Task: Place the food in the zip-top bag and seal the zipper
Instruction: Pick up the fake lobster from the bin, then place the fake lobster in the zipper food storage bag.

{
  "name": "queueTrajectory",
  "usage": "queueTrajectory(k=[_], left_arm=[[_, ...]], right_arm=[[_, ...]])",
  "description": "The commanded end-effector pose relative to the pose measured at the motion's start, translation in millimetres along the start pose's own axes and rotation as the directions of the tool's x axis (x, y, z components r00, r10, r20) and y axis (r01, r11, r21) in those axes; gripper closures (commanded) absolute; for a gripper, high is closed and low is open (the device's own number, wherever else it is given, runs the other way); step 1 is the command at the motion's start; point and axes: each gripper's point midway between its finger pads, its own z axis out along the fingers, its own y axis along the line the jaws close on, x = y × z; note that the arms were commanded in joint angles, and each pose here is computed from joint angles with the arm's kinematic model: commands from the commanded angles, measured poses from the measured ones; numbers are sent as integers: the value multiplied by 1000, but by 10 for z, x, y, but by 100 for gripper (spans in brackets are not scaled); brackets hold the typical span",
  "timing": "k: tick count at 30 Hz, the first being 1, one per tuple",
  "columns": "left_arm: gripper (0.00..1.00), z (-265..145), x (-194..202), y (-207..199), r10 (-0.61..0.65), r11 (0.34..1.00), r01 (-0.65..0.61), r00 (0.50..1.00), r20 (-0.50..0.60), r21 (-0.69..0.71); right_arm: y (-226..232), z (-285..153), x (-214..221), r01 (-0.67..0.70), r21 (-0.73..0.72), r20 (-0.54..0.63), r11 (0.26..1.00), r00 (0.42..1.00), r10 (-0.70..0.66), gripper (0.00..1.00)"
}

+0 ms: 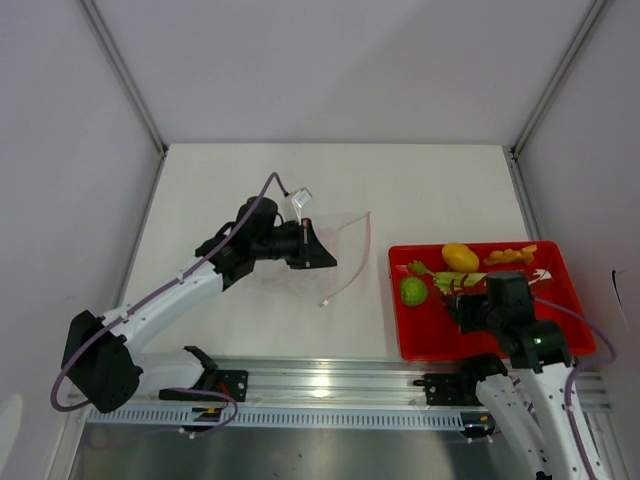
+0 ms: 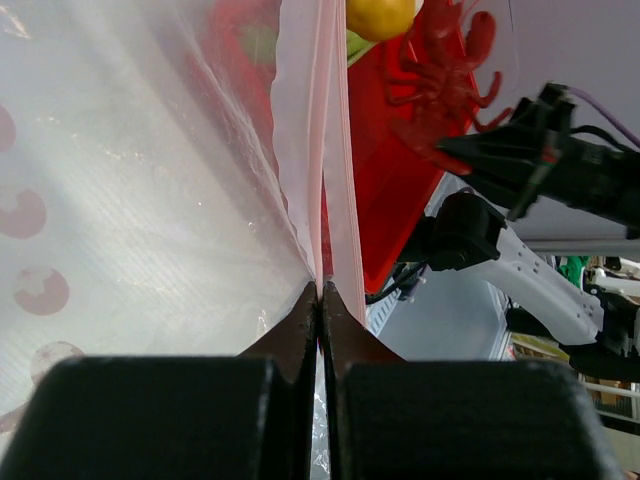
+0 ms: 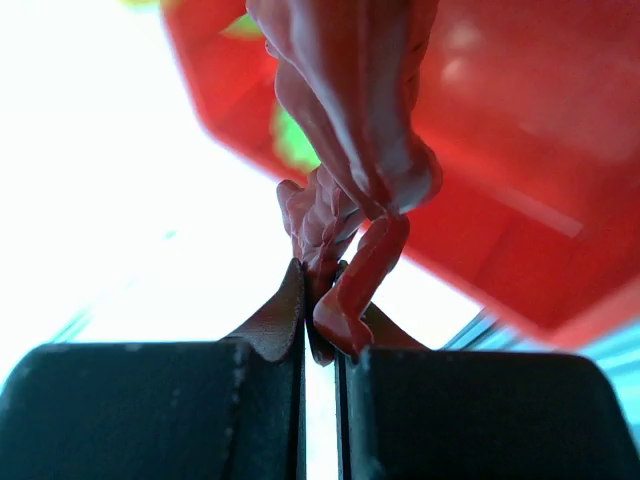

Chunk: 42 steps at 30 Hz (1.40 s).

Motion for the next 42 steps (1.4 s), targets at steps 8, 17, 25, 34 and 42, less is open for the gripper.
queueTrajectory(k=[8,17,25,34,42], left_arm=[[99,28,-143,-118,52,998,-52,998,25,23],[99,4,-332,101,145,976,-142,989,10,-163],[99,-50,-628,262,259,913,-249,966,-10,-323],[99,-87,-789,724,293,794,-274,955,-54,-542],[99,-201,-819,766,314,781,-264,949,-10,-566]], right_arm=[[172,-716,128,105,-86,-59,991,992,-111,100],[416,-855,670,491,-355,-248,795,771,-587,100],[438,-1097,1104,633,-554,-358,540,404,-842,100],[315,-1329,1569,698,-627,-418,346,74,-906,100],[-41,-1532,1600,664,-628,-589,406,-64,-806,100]])
